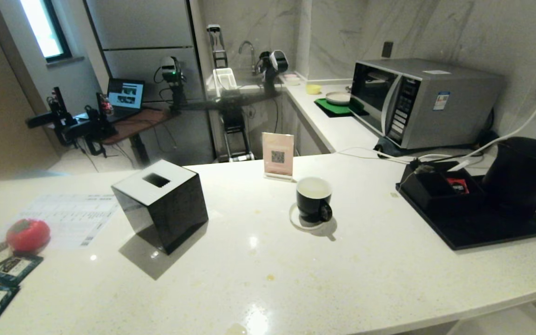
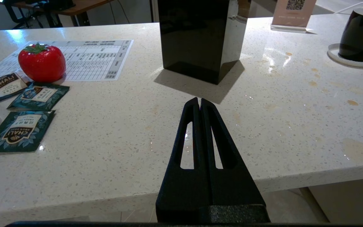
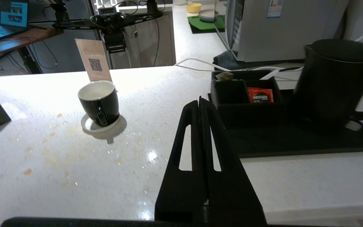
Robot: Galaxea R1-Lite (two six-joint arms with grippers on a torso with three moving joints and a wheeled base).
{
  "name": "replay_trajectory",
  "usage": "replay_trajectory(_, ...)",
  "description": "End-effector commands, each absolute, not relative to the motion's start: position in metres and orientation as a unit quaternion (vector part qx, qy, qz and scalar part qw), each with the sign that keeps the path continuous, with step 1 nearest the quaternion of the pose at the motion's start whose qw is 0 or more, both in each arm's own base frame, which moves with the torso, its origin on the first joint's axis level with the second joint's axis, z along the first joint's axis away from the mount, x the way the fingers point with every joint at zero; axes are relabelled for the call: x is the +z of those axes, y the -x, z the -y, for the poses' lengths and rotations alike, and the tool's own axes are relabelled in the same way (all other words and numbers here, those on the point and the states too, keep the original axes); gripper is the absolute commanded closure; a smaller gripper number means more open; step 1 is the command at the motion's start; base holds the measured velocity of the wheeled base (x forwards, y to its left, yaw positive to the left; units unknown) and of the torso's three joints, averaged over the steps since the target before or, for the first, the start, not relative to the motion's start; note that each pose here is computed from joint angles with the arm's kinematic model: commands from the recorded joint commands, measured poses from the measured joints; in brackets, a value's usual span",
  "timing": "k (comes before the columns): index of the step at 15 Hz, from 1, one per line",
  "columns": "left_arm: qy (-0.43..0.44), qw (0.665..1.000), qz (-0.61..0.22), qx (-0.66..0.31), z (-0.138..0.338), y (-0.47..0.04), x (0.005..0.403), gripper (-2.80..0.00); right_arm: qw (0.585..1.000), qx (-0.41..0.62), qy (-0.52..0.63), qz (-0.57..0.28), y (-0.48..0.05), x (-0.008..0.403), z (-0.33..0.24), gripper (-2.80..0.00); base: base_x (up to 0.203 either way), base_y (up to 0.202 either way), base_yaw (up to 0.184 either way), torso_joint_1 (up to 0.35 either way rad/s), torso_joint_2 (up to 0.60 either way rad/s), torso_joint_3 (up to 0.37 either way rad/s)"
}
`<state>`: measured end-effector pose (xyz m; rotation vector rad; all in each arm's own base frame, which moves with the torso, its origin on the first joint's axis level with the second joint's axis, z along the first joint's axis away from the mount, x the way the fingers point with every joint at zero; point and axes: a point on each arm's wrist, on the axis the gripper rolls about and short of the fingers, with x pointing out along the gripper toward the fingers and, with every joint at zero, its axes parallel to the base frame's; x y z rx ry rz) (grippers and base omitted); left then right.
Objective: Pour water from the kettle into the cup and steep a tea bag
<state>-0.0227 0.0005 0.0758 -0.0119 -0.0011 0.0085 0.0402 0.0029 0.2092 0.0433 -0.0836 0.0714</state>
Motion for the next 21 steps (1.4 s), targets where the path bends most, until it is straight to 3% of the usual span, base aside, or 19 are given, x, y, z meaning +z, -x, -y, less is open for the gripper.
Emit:
replay_trajectory(1,0.006,1.000,0.000,0.005,0.000,0.023,0.076,0.00,0.999,0.036,-0.038,0.001,-0.079,0.213,-0.006,0.00,0.000,0.000,0.000,0.000,0.00,0.000)
replay_trajectory(9,0.006,1.000,0.000,0.005,0.000,0.023,0.076,0.00,0.997,-0.004,-0.077,-0.028,-0.170,0.215,-0.001,0.00,0.000,0.000,0.000,0.000,0.00,0.000)
replay_trajectory(21,0.006,1.000,0.000,0.005,0.000,0.023,0.076,0.00,0.992,-0.063,-0.079,-0.078,-0.346,0.183,0.036,0.00,0.000,0.000,0.000,0.000,0.00,0.000)
